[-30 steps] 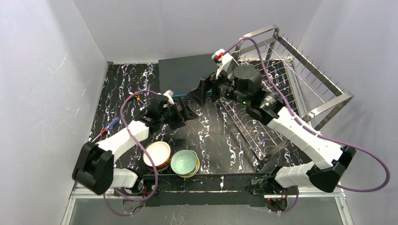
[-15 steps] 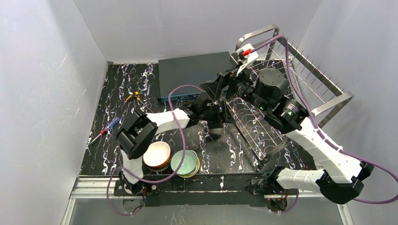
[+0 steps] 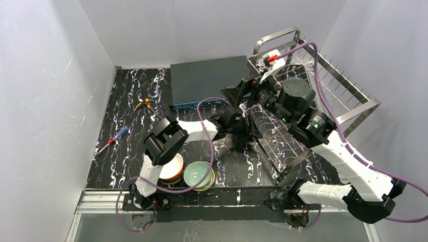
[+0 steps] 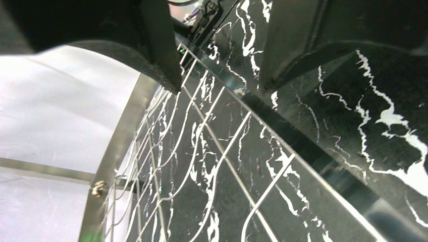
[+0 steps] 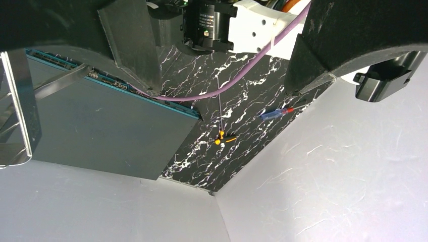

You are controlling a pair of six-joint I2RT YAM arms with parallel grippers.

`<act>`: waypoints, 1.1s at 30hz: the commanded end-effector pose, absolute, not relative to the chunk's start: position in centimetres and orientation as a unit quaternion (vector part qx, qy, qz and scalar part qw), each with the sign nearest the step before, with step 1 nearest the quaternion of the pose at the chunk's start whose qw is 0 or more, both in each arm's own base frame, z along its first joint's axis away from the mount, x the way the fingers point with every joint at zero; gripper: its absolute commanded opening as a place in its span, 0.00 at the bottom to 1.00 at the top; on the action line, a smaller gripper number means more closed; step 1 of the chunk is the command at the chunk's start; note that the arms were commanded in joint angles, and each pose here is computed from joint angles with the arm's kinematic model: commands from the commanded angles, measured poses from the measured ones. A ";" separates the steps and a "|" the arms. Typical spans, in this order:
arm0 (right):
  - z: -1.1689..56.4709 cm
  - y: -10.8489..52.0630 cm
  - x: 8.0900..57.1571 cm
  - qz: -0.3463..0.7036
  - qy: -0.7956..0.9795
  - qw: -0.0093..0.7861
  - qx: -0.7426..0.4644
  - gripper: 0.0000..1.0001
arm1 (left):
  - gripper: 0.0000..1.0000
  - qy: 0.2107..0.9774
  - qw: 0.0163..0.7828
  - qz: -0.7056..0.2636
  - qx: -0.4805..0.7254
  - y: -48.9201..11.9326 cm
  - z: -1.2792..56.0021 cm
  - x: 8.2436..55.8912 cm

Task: Load the bowls into the dish rack
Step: Move the dish rack to the center of the board.

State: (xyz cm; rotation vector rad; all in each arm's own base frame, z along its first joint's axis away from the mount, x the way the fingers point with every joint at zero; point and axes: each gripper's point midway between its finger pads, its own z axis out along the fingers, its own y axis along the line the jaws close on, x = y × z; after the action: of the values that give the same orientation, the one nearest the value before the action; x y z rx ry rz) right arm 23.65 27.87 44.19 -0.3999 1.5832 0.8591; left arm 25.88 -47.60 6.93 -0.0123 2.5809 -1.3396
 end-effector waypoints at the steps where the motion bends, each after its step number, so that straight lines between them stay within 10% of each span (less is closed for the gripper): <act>1: 45.8 26.6 23.4 0.372 0.670 0.624 -0.152 0.99 | 0.51 0.863 0.133 -0.487 0.000 -48.3 9.3 26.4; 17: 45.2 26.5 23.5 0.365 0.678 0.619 -0.153 0.99 | 0.11 0.863 0.157 -0.480 -0.010 -44.5 10.7 26.3; 33: 44.8 26.7 23.8 0.359 0.680 0.620 -0.156 0.99 | 0.17 0.876 0.178 -0.447 -0.011 -40.3 11.2 26.2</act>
State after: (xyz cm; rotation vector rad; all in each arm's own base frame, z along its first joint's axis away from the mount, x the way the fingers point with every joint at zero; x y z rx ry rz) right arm 23.66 27.16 43.86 -0.3796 1.6010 0.8352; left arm 25.96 -41.17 7.24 -0.1299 2.5741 -1.2505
